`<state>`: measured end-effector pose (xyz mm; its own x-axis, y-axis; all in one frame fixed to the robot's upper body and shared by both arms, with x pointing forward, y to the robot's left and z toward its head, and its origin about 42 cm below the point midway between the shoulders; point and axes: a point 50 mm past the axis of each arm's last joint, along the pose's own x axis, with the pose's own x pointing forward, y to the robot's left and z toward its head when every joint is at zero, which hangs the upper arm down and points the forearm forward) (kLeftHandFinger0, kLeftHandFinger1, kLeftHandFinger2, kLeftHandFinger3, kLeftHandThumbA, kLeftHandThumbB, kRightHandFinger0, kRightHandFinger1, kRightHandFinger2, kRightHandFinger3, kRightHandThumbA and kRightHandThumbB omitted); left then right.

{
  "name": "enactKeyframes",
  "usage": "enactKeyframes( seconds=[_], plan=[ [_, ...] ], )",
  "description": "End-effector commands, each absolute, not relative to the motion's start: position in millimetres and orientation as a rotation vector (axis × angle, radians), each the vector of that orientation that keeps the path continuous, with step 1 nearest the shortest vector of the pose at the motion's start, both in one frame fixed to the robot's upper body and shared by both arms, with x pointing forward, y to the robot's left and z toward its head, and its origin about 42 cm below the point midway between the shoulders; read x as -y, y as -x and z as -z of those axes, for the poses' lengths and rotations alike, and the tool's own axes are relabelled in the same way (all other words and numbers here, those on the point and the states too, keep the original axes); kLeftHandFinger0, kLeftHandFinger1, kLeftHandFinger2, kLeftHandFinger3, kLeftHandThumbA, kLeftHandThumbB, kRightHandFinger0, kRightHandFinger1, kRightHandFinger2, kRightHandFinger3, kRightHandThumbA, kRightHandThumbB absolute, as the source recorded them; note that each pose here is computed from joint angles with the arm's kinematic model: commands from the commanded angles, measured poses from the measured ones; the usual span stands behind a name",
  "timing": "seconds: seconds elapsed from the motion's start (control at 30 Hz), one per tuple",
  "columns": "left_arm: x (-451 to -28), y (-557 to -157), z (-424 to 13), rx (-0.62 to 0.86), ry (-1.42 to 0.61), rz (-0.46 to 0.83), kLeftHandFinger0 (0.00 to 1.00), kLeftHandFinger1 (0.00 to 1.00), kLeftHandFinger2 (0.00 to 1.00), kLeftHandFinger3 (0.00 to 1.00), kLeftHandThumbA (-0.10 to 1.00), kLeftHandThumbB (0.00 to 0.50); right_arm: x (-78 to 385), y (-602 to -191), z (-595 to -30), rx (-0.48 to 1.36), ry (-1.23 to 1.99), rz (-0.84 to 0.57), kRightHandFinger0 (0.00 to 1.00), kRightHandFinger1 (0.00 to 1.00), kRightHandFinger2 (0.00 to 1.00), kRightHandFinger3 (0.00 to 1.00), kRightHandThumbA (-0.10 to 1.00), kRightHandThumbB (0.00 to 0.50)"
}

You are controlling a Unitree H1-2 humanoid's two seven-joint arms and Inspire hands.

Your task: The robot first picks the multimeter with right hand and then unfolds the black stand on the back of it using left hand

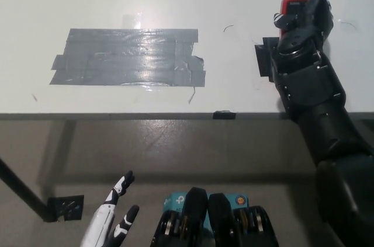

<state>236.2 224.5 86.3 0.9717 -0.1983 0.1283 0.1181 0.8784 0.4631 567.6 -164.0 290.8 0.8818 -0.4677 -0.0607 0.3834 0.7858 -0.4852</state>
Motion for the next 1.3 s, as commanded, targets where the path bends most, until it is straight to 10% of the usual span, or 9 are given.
enactKeyframes(
  seconds=[0.0,0.67,0.7,0.73,0.8,0.87,1.1,1.23,1.27],
  plan=[
    [-228,-240,-98,0.237,-0.491,0.134,1.00,1.00,1.00,1.00,1.00,0.137,156,-573,-299,-0.201,0.428,0.401,1.00,1.00,1.00,1.00,0.77,0.500],
    [-230,-247,-104,0.255,-0.499,0.137,1.00,1.00,1.00,1.00,1.00,0.153,185,-566,-225,-0.555,0.770,0.117,1.00,1.00,1.00,1.00,0.64,0.480],
    [-229,-250,-106,0.259,-0.503,0.141,1.00,1.00,1.00,1.00,1.00,0.137,186,-563,-218,-0.501,0.865,0.182,0.07,0.21,0.39,1.00,-0.01,0.339],
    [-229,-252,-107,0.260,-0.504,0.142,1.00,1.00,1.00,1.00,1.00,0.136,186,-562,-216,-0.475,0.908,0.207,0.00,0.01,0.22,1.00,-0.04,0.292],
    [-229,-252,-107,0.260,-0.504,0.142,1.00,1.00,1.00,1.00,1.00,0.136,186,-562,-216,-0.474,0.913,0.205,0.00,0.00,0.12,1.00,-0.04,0.283],
    [-229,-252,-106,0.276,-0.499,0.138,1.00,1.00,1.00,1.00,1.00,0.135,190,-559,-207,-0.429,0.904,0.220,0.22,0.28,0.42,0.98,-0.06,0.260],
    [-232,-255,-110,0.279,-0.502,0.134,1.00,1.00,1.00,1.00,1.00,0.137,193,-558,-205,-0.420,0.868,0.236,0.19,0.23,0.38,0.96,-0.06,0.278],
    [-232,-259,-111,0.286,-0.506,0.133,1.00,1.00,1.00,1.00,1.00,0.143,198,-558,-203,-0.422,0.849,0.241,0.26,0.32,0.48,0.92,-0.10,0.288],
    [-232,-260,-112,0.284,-0.499,0.131,1.00,1.00,1.00,1.00,1.00,0.144,199,-560,-209,-0.403,0.795,0.265,0.41,0.47,0.58,0.88,-0.10,0.271]
  ],
)
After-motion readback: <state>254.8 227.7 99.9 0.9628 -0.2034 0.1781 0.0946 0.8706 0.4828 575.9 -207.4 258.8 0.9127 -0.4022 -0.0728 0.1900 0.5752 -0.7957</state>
